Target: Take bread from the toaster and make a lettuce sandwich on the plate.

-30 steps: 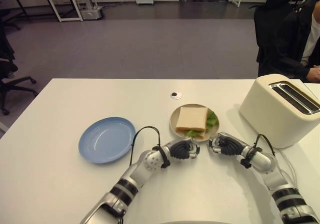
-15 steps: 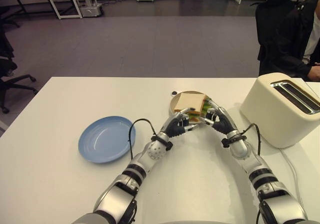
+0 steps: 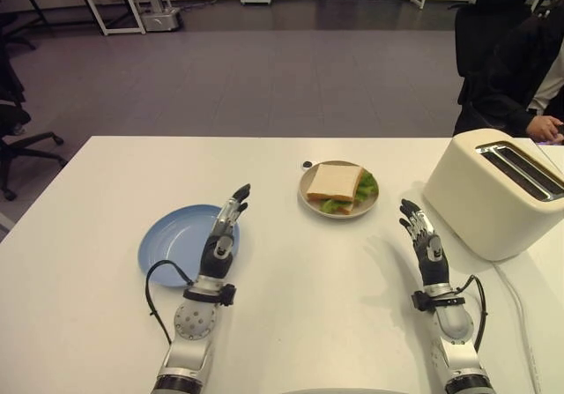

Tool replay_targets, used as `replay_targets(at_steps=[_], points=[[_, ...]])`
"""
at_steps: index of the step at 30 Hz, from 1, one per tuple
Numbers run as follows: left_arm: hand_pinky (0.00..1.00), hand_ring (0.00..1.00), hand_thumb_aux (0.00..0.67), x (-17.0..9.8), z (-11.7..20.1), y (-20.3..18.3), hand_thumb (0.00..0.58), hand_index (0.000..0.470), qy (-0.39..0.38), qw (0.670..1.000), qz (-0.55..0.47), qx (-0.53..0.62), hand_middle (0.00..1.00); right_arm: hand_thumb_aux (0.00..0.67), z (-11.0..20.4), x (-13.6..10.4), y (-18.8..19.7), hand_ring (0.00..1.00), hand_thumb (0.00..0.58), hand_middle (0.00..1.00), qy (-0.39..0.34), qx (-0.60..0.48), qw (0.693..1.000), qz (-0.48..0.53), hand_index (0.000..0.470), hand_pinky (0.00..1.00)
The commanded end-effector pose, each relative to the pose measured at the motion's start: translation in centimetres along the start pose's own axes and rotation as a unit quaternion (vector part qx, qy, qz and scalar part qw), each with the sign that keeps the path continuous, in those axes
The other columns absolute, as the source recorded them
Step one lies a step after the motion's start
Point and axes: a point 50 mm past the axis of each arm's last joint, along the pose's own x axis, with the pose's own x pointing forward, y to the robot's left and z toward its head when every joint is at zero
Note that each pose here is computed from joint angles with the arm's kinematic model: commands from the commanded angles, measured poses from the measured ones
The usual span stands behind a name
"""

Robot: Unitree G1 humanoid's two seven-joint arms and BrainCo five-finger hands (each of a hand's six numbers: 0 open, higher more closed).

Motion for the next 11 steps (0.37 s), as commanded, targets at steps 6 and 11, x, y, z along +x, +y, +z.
replay_targets(at_steps=[6, 11], points=[[0.00, 0.00, 0.000, 0.1, 1.2, 0.8, 0.000, 0.000, 0.006, 1.000, -0.008, -0.014, 0.00, 0.000, 1.5, 0.0, 0.3, 0.00, 0.000, 0.00, -0.010, 0.000, 1.000, -0.003, 0.000, 0.00], [0.00, 0.00, 0.000, 1.4, 1.1, 0.9, 0.000, 0.000, 0.004, 1.000, -0.004, -0.025, 0.00, 0.000, 1.5, 1.2, -0.1, 0.00, 0.000, 0.00, -0.013, -0.008, 1.000, -0.011, 0.000, 0.00]])
